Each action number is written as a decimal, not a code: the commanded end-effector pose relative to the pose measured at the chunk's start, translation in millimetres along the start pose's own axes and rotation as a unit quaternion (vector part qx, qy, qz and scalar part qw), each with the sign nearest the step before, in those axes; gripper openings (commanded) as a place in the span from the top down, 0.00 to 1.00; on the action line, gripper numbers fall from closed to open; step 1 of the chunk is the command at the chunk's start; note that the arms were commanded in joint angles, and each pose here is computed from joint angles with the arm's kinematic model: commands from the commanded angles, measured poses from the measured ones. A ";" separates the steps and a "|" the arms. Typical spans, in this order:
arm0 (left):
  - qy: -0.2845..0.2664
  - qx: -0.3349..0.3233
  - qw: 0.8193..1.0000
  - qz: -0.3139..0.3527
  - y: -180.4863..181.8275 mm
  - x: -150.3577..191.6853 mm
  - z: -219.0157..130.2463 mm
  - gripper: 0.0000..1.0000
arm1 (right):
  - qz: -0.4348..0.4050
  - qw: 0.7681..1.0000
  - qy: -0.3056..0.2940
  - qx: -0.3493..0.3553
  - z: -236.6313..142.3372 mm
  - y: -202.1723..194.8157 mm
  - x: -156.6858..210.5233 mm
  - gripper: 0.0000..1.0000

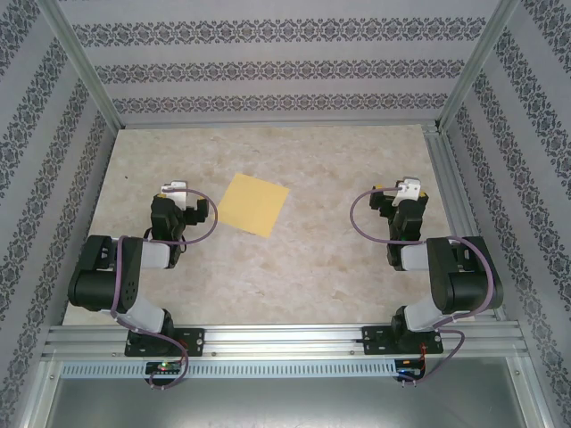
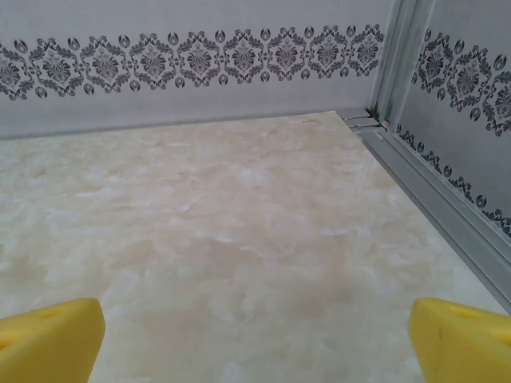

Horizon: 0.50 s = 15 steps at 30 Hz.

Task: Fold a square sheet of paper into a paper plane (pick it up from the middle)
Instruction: Move the square sheet of paper to the center of the table.

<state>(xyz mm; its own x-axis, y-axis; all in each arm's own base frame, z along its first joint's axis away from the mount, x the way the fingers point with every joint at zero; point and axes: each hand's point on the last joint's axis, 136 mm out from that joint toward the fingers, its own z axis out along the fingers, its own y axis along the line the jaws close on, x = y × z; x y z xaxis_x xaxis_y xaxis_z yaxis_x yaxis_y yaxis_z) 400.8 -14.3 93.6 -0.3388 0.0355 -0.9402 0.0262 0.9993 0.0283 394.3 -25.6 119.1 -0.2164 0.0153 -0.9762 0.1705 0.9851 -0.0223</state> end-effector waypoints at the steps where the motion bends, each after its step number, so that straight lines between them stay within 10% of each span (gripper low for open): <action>1: -0.014 0.008 1.000 0.008 -5.4 -10.6 2.6 0.00 | 0.000 1.000 -0.015 -0.004 -0.5 -1.6 -5.4 0.02; 15: -0.015 0.008 1.000 0.008 -5.4 -11.2 2.9 0.00 | 0.000 1.000 -0.015 -0.003 -0.5 -1.9 -5.4 0.02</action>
<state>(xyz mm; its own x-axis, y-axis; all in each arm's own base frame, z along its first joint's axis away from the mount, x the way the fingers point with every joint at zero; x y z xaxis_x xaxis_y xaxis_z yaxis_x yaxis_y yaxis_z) 400.8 -14.3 93.6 -0.3388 0.0355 -0.9402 0.0262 0.9993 0.0283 394.3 -25.6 119.1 -0.2164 0.0153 -0.9762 0.1705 0.9851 -0.0223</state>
